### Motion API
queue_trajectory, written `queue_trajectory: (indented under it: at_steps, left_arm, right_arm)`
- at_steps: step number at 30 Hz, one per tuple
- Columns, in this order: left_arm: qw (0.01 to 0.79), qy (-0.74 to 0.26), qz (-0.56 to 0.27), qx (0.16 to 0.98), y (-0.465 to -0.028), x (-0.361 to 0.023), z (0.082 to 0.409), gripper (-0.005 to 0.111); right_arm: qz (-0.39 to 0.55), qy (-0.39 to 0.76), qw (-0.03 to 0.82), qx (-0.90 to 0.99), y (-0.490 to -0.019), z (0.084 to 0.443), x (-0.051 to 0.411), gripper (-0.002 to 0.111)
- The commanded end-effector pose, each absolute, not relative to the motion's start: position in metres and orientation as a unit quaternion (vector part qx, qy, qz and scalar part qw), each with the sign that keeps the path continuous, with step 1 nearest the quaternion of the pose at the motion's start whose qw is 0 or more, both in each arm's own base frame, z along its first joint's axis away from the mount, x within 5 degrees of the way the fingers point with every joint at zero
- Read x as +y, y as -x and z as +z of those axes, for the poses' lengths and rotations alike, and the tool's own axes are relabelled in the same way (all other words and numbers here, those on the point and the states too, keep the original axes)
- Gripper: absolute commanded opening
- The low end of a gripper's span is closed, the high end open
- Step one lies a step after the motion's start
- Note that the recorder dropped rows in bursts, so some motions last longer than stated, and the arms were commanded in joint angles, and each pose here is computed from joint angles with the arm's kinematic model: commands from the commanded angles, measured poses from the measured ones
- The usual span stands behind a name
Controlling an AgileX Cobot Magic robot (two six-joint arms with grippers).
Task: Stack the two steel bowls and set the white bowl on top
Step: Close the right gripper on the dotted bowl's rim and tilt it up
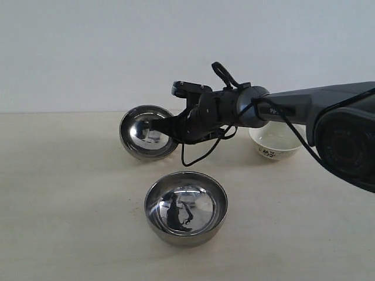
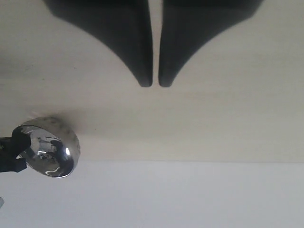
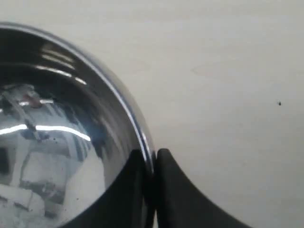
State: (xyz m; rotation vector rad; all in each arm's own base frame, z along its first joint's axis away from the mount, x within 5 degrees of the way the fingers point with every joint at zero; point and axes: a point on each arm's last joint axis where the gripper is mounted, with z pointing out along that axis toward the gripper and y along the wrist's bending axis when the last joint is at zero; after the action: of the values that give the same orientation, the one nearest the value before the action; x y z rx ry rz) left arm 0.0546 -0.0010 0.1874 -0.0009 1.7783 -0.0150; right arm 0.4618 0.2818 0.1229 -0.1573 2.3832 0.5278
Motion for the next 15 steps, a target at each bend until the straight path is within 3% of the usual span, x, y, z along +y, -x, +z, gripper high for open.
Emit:
queue_trajectory:
  at_steps: [1, 15]
  left_arm:
    - [0.630, 0.003, -0.006, 0.777, -0.054, -0.001, 0.186, 0.004]
    - [0.630, 0.003, -0.006, 0.777, -0.054, -0.001, 0.186, 0.004]
  right_arm:
    - [0.204, 0.064, 0.351, 0.912, -0.463, 0.130, 0.282, 0.000]
    - [0.219, 0.063, 0.378, 0.898, -0.461, 0.169, 0.281, 0.000]
